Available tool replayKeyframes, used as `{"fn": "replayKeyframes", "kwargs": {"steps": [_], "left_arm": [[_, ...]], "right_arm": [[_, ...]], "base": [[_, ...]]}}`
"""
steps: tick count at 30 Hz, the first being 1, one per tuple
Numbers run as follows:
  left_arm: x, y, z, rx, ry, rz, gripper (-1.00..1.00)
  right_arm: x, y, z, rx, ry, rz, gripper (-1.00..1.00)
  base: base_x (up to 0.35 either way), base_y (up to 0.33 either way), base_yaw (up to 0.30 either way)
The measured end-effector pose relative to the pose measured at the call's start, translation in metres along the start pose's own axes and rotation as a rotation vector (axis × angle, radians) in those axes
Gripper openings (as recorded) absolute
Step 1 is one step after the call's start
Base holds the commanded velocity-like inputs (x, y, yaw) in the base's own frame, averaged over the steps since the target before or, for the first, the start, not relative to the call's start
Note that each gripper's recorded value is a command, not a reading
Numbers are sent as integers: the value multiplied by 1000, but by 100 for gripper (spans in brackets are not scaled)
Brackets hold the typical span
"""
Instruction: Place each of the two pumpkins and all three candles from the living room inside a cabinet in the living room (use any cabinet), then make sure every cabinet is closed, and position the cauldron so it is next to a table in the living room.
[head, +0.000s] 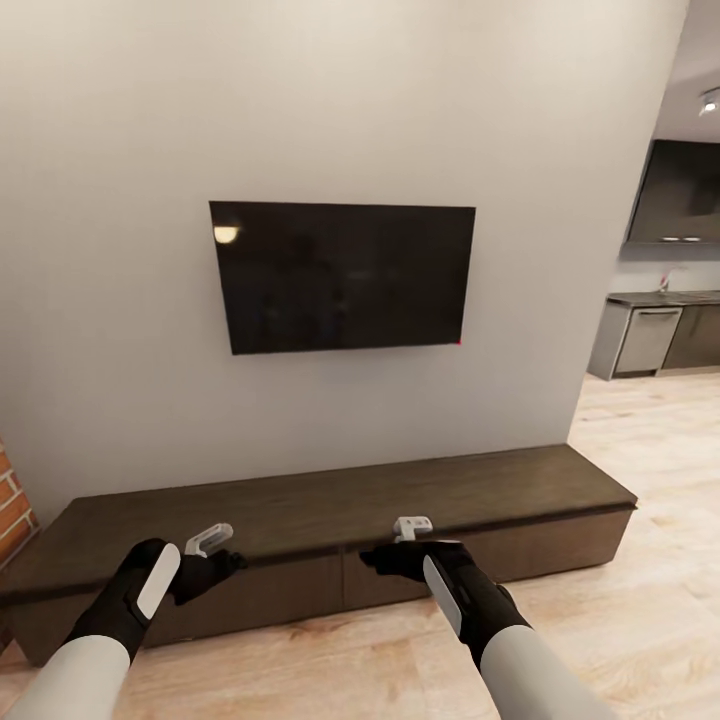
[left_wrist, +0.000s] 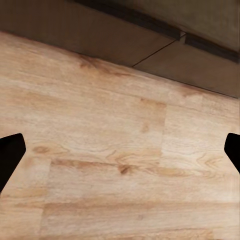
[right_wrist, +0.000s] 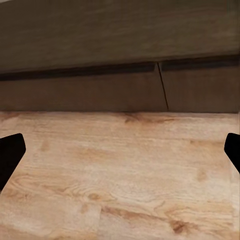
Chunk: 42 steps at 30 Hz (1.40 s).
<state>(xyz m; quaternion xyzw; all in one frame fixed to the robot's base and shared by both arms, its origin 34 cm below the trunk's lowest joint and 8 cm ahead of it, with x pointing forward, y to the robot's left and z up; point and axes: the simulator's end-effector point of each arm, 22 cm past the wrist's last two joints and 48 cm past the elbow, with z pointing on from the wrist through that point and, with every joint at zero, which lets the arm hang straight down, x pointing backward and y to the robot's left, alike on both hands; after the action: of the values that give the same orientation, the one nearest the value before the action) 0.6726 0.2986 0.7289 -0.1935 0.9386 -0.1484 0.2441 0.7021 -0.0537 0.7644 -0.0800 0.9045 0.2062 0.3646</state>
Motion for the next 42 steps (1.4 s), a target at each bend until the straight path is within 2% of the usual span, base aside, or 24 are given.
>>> {"fn": "replayKeyframes", "kwargs": {"steps": [8, 17, 21, 23, 25, 29, 34, 42], "left_arm": [[0, 0, 0, 0, 0, 0, 100], [0, 0, 0, 1, 0, -2, 100], [0, 0, 0, 7, 1, -11, 100], [-1, -1, 0, 19, -1, -25, 100], [-2, -5, -1, 45, -1, -50, 100], [-3, -17, -2, 111, 0, -114, 100], [-4, -23, -3, 140, 0, -140, 100], [-3, -25, -3, 148, 2, -143, 100]], "right_arm": [[0, 0, 0, -1, 0, 0, 100], [0, 2, 0, -9, -1, 1, 100], [-7, 21, -3, -98, -18, 1, 100], [-29, 46, -13, -200, -63, -14, 100], [-59, 69, -30, -289, -128, -42, 100], [-86, 91, -51, -372, -184, -50, 100], [-96, 100, -59, -415, -209, -25, 100], [-96, 101, -60, -422, -211, -19, 100]], "base": [[199, 4, 0], [28, 0, 0], [1, 0, 0], [0, 0, 0], [0, 0, 0], [0, 0, 0], [0, 0, 0], [0, 0, 0]]}}
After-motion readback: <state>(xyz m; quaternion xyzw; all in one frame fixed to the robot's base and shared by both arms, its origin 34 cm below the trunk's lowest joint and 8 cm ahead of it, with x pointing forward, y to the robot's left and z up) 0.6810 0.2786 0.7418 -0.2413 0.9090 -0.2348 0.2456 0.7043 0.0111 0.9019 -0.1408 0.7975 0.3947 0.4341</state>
